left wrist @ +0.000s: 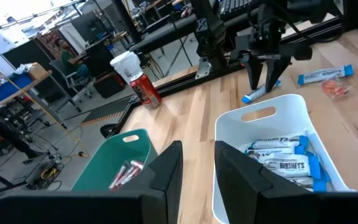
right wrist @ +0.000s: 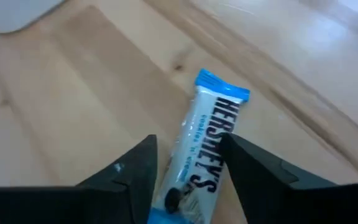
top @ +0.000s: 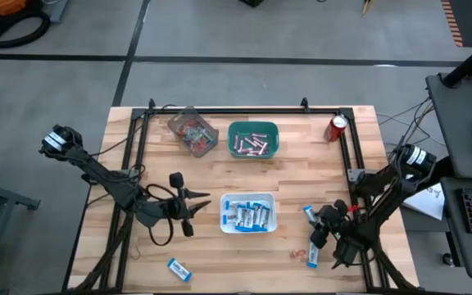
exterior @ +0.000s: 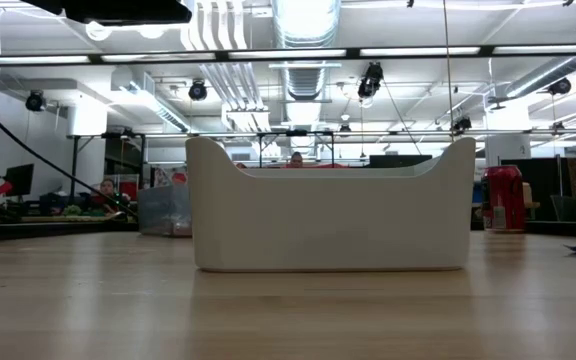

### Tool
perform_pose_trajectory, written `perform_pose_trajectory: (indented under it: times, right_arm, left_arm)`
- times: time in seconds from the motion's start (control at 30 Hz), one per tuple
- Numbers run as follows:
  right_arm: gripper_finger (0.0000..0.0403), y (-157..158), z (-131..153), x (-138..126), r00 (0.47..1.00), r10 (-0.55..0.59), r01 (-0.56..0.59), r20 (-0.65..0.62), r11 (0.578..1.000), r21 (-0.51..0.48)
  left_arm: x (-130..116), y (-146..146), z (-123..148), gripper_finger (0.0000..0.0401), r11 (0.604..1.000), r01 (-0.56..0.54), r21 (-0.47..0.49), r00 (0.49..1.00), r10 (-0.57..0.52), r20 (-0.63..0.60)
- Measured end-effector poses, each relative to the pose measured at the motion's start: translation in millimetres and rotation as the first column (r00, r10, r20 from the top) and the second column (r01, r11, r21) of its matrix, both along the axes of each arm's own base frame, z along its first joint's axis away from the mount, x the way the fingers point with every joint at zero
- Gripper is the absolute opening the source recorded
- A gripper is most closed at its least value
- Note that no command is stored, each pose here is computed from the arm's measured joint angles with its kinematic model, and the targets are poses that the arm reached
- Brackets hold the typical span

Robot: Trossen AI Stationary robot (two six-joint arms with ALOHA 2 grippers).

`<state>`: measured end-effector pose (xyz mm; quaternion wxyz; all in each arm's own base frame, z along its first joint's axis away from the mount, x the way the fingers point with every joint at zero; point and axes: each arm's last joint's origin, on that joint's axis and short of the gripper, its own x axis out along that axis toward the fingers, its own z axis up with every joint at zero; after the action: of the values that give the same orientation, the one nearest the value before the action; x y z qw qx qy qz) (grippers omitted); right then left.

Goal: Sort candy
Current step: Put the white chocolate bar into the white bin

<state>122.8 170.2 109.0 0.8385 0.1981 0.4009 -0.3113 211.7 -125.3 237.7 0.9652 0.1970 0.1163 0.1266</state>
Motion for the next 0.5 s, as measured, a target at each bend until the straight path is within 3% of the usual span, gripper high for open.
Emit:
perform_pose_trajectory:
  times: [0.33,0.5]
  right_arm:
    - [0.0186,0,-30,0,0.998,-0.024,0.018,-0.049,0.993,-0.120]
    - [0.0142,0,-38,0,0.998,-0.031,0.022,-0.057,0.989,-0.148]
  left_arm:
    - [1,2,0,0.0077,1.000,-0.007,0.001,1.000,0.007,-0.001]
    - [1,2,0,0.0077,1.000,-0.007,0.003,1.000,0.007,-0.004]
